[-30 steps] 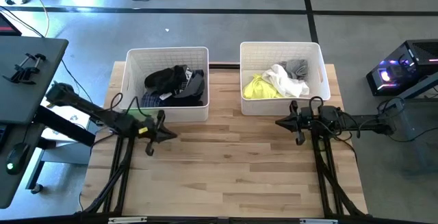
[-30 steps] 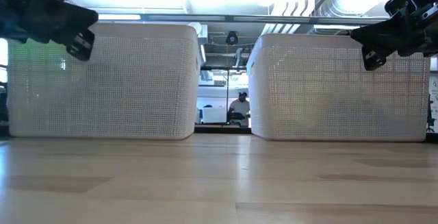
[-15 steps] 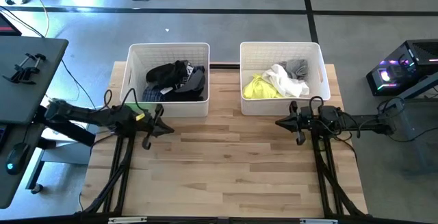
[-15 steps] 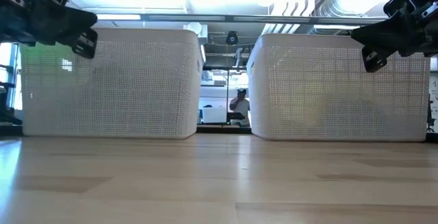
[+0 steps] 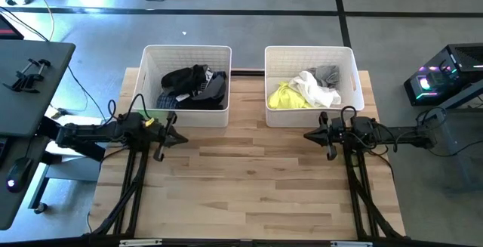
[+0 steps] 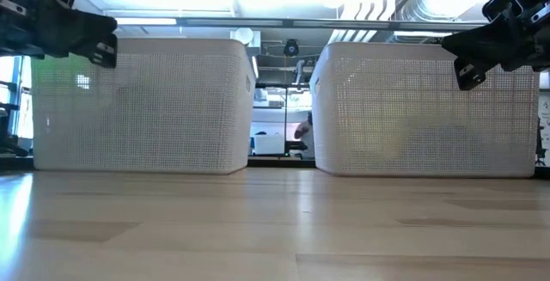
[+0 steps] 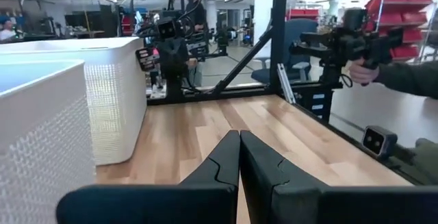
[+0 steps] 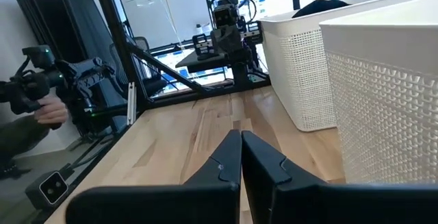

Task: Sort clothes
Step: Return to Home Position

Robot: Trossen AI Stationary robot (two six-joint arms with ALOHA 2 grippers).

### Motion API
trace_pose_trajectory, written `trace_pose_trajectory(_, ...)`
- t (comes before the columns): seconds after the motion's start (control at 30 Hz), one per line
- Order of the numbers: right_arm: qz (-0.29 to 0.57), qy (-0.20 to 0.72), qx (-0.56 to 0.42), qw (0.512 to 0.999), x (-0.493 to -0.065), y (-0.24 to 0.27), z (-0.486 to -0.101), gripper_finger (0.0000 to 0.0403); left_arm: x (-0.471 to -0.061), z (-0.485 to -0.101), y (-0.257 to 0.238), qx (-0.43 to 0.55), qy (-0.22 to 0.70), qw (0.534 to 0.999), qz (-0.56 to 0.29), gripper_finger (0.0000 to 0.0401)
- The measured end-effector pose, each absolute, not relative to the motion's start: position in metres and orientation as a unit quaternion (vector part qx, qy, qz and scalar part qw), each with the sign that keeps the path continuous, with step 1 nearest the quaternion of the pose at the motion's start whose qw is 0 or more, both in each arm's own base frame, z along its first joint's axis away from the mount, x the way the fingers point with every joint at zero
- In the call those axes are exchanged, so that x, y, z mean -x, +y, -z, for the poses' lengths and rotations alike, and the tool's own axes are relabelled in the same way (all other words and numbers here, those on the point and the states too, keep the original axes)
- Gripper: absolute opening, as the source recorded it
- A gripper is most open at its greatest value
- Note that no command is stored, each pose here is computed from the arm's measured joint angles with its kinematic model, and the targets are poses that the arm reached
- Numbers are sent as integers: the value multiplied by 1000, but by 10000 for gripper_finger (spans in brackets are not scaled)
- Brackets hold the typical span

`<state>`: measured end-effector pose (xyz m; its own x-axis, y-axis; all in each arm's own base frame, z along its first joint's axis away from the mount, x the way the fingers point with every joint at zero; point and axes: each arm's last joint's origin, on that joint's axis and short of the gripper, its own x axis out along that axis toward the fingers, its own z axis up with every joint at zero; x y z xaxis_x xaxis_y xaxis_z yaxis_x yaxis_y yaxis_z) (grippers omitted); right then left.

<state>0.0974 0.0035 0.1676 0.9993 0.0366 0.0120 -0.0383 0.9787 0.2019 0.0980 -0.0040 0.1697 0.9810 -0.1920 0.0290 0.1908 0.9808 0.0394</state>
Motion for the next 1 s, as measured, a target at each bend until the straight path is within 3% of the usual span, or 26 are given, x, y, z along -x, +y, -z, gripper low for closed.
trace_pose_trajectory(0.77, -21, -5, -99, 995, -97, 4, -168, 0, -98, -171, -3, 22, -21, 996, 86, 0)
trace_pose_trajectory(1.0, -21, -5, -101, 995, -97, 4, -168, 0, -97, -172, -5, 25, -21, 992, 121, 0)
